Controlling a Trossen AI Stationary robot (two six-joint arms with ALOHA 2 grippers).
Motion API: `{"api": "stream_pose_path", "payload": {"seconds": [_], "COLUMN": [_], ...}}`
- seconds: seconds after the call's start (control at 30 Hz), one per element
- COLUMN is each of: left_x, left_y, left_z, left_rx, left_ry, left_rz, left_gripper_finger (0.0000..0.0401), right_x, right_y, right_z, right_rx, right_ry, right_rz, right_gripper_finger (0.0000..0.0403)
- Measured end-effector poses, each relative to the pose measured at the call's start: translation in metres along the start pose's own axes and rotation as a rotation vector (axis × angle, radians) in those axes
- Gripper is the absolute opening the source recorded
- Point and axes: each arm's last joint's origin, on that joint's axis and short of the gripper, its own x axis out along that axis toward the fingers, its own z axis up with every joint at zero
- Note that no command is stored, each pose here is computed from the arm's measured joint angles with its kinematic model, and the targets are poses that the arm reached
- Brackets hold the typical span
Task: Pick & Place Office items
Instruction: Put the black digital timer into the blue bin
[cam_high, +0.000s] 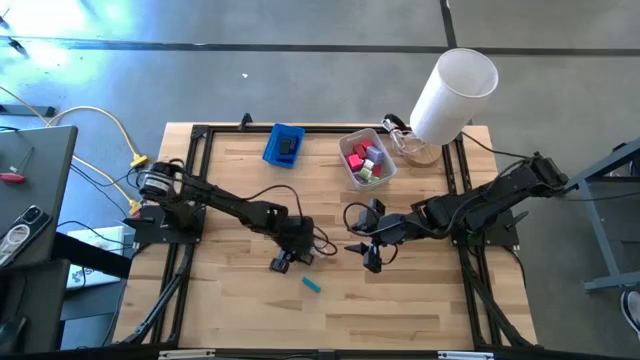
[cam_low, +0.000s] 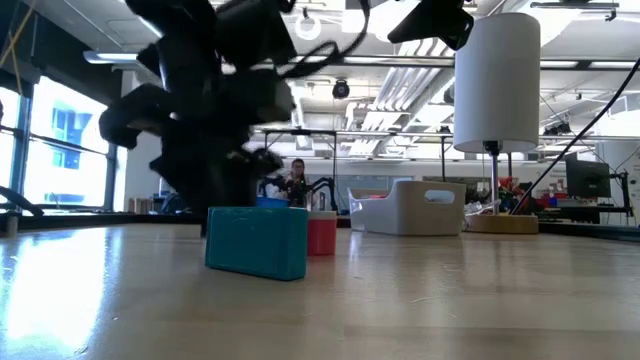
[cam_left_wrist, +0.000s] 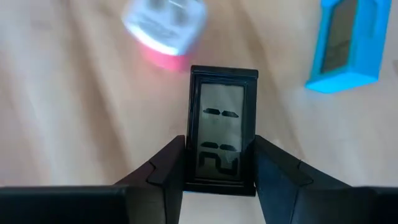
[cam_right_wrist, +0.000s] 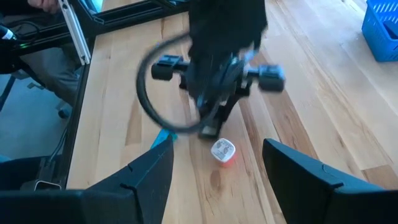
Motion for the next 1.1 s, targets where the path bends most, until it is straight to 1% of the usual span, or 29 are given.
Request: {"api": "stream_pose_path", "payload": {"seconds": [0.1,0.17,0.23,0.37,0.53,0.63,0.77,0.9,1.1], "left_x": [-0.021,-0.034,-0.049,-0.086,-0.131,-0.149,-0.161,-0.175,-0.194], "left_y": [-0.002,-0.004,-0.005,-0.002,0.012,0.026,0.045,0.076,0.12], "left_z": [0.003,0.003,0.003,0.005,0.0,-0.006,-0.013,-0.025,-0.053], "left_rx": [-0.012,-0.049,-0.094,-0.198,-0.321,-0.389,-0.452,-0.619,-0.831], "left_ry": [-0.003,0.006,-0.004,-0.094,-0.204,-0.25,-0.261,-0.283,-0.294], "left_rz": [0.117,0.207,0.275,0.39,0.51,0.556,0.635,0.77,0.884], "left_gripper_finger": [0.0142,0.0142,0.0142,0.0142,0.0142,0.0142,0.0142,0.0142,0.0142], "right_x": [0.0,0.0,0.0,0.0,0.0,0.0,0.0,0.0,0.0], "right_y": [0.0,0.0,0.0,0.0,0.0,0.0,0.0,0.0,0.0], "right_z": [0.0,0.0,0.0,0.0,-0.001,-0.001,-0.001,0.0,0.0], "right_rx": [-0.006,-0.019,-0.02,-0.027,-0.028,-0.029,-0.029,-0.028,-0.028], "right_ry": [0.0,0.001,0.002,0.004,0.006,0.006,0.005,0.004,0.004], "right_rz": [0.0,-0.001,-0.001,-0.002,-0.003,-0.003,-0.003,-0.002,-0.002], "right_gripper_finger": [0.0235,0.0235,0.0235,0.0235,0.0235,0.0235,0.0235,0.0235,0.0235]}}
